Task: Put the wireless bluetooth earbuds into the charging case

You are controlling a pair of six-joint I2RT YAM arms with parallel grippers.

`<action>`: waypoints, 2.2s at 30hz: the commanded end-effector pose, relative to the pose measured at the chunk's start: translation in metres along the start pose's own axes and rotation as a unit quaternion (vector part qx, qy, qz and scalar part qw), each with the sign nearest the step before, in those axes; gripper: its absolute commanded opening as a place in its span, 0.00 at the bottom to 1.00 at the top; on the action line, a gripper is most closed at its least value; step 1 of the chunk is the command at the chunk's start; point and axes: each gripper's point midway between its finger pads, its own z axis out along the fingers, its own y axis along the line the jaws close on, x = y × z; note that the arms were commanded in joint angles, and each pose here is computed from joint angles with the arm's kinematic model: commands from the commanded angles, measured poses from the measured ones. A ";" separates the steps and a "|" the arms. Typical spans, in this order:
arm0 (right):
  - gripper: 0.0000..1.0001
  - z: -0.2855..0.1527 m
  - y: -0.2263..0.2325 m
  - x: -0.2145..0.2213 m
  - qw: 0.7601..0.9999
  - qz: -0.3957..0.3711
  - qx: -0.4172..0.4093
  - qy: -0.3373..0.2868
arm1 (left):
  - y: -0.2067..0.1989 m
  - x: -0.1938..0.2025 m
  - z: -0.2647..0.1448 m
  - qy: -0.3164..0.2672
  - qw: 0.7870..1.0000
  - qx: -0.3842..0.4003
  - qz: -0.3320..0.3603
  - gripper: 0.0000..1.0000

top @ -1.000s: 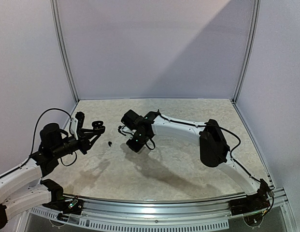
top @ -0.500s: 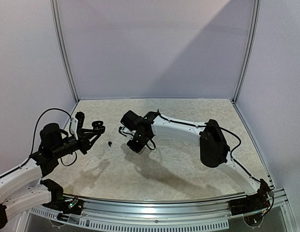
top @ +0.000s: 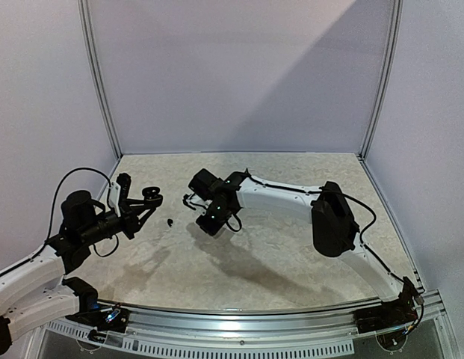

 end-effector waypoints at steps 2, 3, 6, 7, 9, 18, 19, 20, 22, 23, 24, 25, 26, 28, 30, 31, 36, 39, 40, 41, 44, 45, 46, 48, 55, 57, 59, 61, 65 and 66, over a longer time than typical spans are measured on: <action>0.00 -0.107 0.000 -0.102 0.974 0.004 -0.042 -0.223 | -0.002 -0.012 -0.005 -0.029 0.999 0.004 0.039 0.00; 0.00 -0.142 0.004 -0.121 0.958 0.000 -0.056 -0.281 | -0.003 -0.015 -0.007 -0.036 0.998 0.005 0.044 0.00; 0.00 -0.219 0.018 -0.157 0.904 -0.017 -0.101 -0.415 | -0.006 -0.025 -0.012 -0.054 0.997 0.004 0.060 0.00; 0.00 -0.236 0.023 -0.164 0.886 -0.023 -0.114 -0.448 | -0.006 -0.028 -0.013 -0.060 0.996 0.004 0.065 0.00; 0.00 -0.264 0.037 -0.174 0.858 -0.040 -0.145 -0.491 | -0.009 -0.034 -0.016 -0.071 0.995 0.008 0.070 0.00; 0.00 -0.314 0.095 -0.173 0.776 -0.127 -0.231 -0.573 | -0.030 -0.063 -0.035 -0.128 0.983 0.041 0.125 0.00; 0.00 -0.318 0.098 -0.171 0.768 -0.133 -0.235 -0.580 | -0.032 -0.066 -0.036 -0.134 0.981 0.046 0.131 0.00; 0.00 -0.324 0.100 -0.168 0.760 -0.140 -0.237 -0.589 | -0.033 -0.069 -0.037 -0.140 0.980 0.047 0.135 0.00; 0.00 -0.332 0.105 -0.162 0.745 -0.153 -0.244 -0.601 | -0.035 -0.075 -0.039 -0.150 0.977 0.048 0.140 0.00; 0.00 -0.333 0.107 -0.159 0.741 -0.159 -0.246 -0.604 | -0.036 -0.078 -0.040 -0.155 0.976 0.050 0.143 0.00; 0.00 -0.337 0.110 -0.155 0.734 -0.171 -0.247 -0.609 | -0.038 -0.080 -0.042 -0.160 0.975 0.053 0.146 0.00; 0.00 -0.338 0.113 -0.152 0.729 -0.183 -0.246 -0.612 | -0.040 -0.082 -0.043 -0.163 0.974 0.056 0.147 0.00; 0.00 -0.337 0.115 -0.149 0.725 -0.192 -0.248 -0.614 | -0.040 -0.084 -0.043 -0.166 0.974 0.056 0.146 0.00; 0.00 -0.335 0.118 -0.146 0.721 -0.198 -0.252 -0.614 | -0.038 -0.086 -0.043 -0.168 0.975 0.052 0.138 0.00; 0.00 -0.332 0.118 -0.146 0.724 -0.196 -0.249 -0.613 | -0.038 -0.088 -0.044 -0.170 0.975 0.051 0.135 0.00; 0.00 -0.330 0.118 -0.146 0.725 -0.196 -0.247 -0.613 | -0.039 -0.088 -0.044 -0.170 0.975 0.053 0.132 0.00; 0.00 -0.321 0.119 -0.150 0.727 -0.194 -0.243 -0.612 | -0.040 -0.089 -0.043 -0.171 0.976 0.061 0.119 0.00; 0.00 -0.315 0.123 -0.151 0.728 -0.202 -0.242 -0.609 | -0.039 -0.090 -0.042 -0.171 0.978 0.059 0.106 0.00; 0.00 -0.315 0.124 -0.151 0.727 -0.204 -0.244 -0.608 | -0.038 -0.091 -0.042 -0.172 0.978 0.057 0.105 0.00; 0.00 -0.313 0.125 -0.151 0.727 -0.205 -0.245 -0.608 | -0.038 -0.092 -0.042 -0.173 0.978 0.058 0.105 0.00; 0.00 -0.310 0.127 -0.153 0.727 -0.206 -0.248 -0.606 | -0.038 -0.092 -0.042 -0.173 0.978 0.057 0.103 0.00; 0.00 -0.309 0.128 -0.153 0.727 -0.206 -0.249 -0.606 | -0.038 -0.093 -0.042 -0.174 0.978 0.057 0.103 0.00; 0.00 -0.309 0.129 -0.153 0.726 -0.207 -0.251 -0.606 | -0.038 -0.093 -0.042 -0.174 0.978 0.057 0.103 0.00; 0.00 -0.306 0.131 -0.153 0.727 -0.209 -0.254 -0.603 | -0.038 -0.094 -0.041 -0.175 0.978 0.055 0.102 0.00; 0.00 -0.292 0.133 -0.155 0.736 -0.205 -0.257 -0.592 | -0.037 -0.096 -0.041 -0.177 0.977 0.051 0.104 0.00; 0.00 -0.290 0.132 -0.157 0.738 -0.203 -0.255 -0.590 | -0.037 -0.096 -0.041 -0.177 0.977 0.052 0.106 0.00; 0.00 -0.286 0.132 -0.157 0.742 -0.200 -0.254 -0.587 | -0.038 -0.095 -0.041 -0.177 0.977 0.055 0.107 0.00; 0.00 -0.282 0.131 -0.159 0.747 -0.197 -0.251 -0.584 | -0.039 -0.095 -0.041 -0.177 0.977 0.057 0.107 0.00; 0.00 -0.279 0.129 -0.159 0.751 -0.194 -0.245 -0.582 | -0.039 -0.095 -0.041 -0.177 0.977 0.057 0.107 0.00; 0.00 -0.279 0.129 -0.159 0.751 -0.193 -0.245 -0.582 | -0.039 -0.095 -0.041 -0.177 0.977 0.057 0.107 0.00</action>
